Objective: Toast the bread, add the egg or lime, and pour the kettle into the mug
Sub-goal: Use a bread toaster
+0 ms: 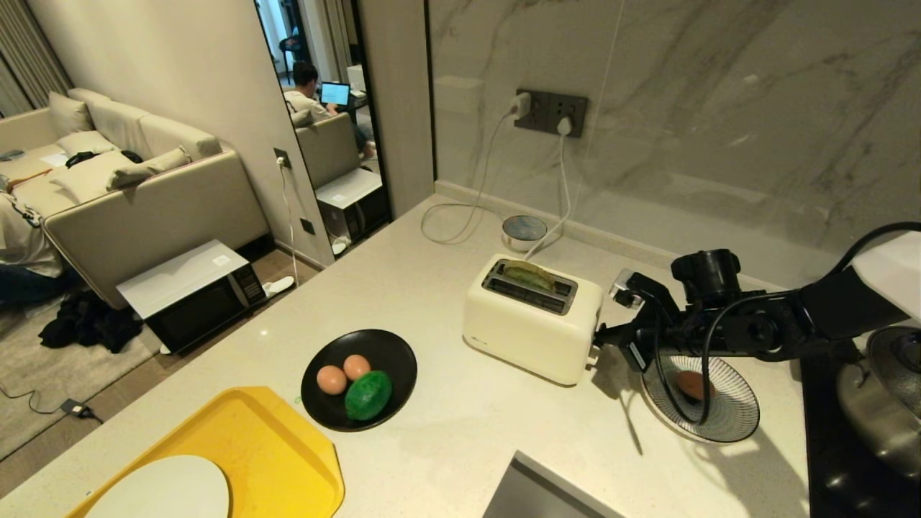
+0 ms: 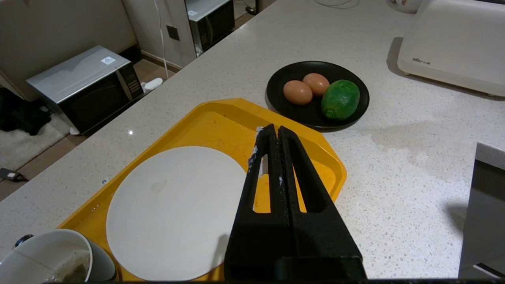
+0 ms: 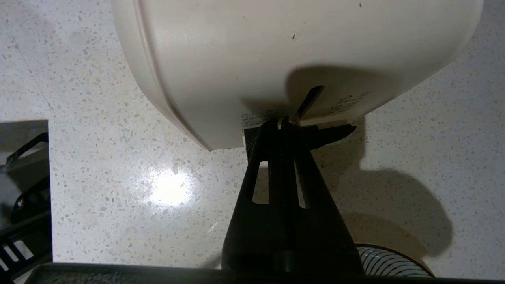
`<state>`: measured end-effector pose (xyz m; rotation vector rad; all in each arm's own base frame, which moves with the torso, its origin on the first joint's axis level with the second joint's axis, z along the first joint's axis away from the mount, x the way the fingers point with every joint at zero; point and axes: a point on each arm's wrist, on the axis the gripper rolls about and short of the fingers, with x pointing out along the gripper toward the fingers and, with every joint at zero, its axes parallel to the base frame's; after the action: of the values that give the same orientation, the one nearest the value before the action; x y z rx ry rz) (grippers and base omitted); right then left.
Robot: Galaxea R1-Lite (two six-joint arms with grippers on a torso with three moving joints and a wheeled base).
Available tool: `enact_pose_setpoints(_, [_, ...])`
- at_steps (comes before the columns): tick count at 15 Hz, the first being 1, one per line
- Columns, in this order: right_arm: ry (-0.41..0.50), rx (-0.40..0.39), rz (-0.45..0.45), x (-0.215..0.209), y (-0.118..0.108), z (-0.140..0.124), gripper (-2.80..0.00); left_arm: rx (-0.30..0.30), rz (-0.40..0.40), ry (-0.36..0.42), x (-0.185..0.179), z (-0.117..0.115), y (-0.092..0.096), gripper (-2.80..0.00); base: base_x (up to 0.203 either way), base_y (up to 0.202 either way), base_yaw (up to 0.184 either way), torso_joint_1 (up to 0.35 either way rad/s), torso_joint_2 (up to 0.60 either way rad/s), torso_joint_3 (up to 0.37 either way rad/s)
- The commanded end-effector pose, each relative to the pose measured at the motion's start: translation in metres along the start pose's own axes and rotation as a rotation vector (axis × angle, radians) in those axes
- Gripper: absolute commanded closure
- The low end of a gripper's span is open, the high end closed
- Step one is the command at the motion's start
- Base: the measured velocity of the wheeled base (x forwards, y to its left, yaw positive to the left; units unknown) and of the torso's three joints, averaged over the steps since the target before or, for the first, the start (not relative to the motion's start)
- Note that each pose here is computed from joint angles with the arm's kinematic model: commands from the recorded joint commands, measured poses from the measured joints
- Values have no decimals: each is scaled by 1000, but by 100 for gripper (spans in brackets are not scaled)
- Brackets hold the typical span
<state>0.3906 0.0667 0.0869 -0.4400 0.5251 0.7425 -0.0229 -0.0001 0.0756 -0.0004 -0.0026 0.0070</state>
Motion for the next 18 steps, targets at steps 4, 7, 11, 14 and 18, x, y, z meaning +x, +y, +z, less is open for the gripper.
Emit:
enact_pose_setpoints(4, [-5,-6,3,0,1,1,0,0,1,-1,0,0,0,0,0,0,0,0,0,0])
enact_pose_setpoints(7, [-5,-6,3,0,1,1,0,-1,1,-1,0,0,0,0,0,0,0,0,0,0])
enact_pose_setpoints(11, [-8,-8,1,-1,1,2,0,-1,1,-1,0,0,0,0,0,0,0,0,0,0])
enact_pose_setpoints(14, [-7,-7,2,-1,1,2,0,-1,1,-1,0,0,0,0,0,0,0,0,0,0])
enact_pose_setpoints(18, [-8,-7,3,-1,1,2,0,-1,1,-1,0,0,0,0,0,0,0,0,0,0])
